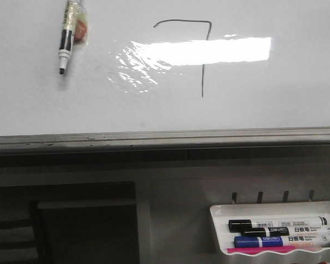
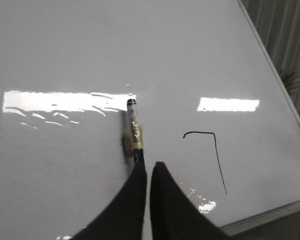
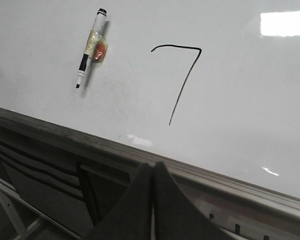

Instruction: Write number 7 on whiteboard

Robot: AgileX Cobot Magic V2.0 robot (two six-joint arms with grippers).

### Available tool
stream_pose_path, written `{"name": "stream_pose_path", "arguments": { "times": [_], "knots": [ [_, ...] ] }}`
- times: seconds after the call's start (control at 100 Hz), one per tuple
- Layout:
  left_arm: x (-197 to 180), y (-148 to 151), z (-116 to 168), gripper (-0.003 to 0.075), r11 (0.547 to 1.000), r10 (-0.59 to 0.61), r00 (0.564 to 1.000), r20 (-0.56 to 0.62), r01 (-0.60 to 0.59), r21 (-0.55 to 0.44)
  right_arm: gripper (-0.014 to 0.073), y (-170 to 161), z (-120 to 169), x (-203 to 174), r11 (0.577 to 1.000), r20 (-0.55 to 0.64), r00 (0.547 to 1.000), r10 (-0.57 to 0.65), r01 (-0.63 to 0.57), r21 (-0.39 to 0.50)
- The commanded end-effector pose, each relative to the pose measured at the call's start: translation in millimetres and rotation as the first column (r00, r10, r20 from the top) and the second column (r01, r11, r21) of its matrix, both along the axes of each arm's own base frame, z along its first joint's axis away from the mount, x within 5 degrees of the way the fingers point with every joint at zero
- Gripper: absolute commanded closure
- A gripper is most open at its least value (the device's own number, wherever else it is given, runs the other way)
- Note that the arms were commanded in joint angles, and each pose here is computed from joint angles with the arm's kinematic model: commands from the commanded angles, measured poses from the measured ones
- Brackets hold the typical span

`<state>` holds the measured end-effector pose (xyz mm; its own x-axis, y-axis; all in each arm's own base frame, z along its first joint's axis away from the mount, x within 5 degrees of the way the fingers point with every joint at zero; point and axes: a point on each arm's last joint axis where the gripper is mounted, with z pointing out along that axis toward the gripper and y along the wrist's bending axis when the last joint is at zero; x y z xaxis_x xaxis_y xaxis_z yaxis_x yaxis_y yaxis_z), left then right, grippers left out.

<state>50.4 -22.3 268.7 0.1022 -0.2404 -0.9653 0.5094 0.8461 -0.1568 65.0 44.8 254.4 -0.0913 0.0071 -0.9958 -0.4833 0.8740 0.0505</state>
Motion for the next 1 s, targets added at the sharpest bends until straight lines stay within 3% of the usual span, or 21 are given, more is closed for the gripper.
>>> {"name": "stream_pose_path", "arguments": {
  "times": [0.0,0.5,0.62,0.67,0.83,0.99],
  "knots": [
    [0,2,8,0.0741,1.000,0.019,1.000,0.016,-0.019,-0.013,0.0659,-1,10,1,0.999,0.029,0.999,-0.013,0.012,0.031],
    [1,2,8,0.0741,1.000,0.020,1.000,0.018,-0.020,-0.007,0.0659,-1,10,1,0.999,0.029,0.999,-0.013,0.012,0.031],
    [-1,-3,6,0.0741,0.979,0.008,0.989,0.149,-0.038,0.200,0.0659,-1,10,1,0.999,0.029,0.999,-0.013,0.012,0.031],
    [-1,-4,6,0.0741,0.974,0.015,0.986,0.166,-0.052,0.219,0.0659,-1,10,1,0.999,0.029,0.999,-0.013,0.012,0.031],
    [8,0,-4,0.0741,0.969,0.155,0.981,0.119,-0.174,0.177,0.0659,-1,10,1,0.999,0.029,0.999,-0.013,0.012,0.033],
    [12,9,-15,0.0741,0.937,0.312,0.947,0.075,-0.319,0.140,0.0659,-1,10,1,0.999,0.029,0.999,-0.013,0.012,0.033]
  ]
}}
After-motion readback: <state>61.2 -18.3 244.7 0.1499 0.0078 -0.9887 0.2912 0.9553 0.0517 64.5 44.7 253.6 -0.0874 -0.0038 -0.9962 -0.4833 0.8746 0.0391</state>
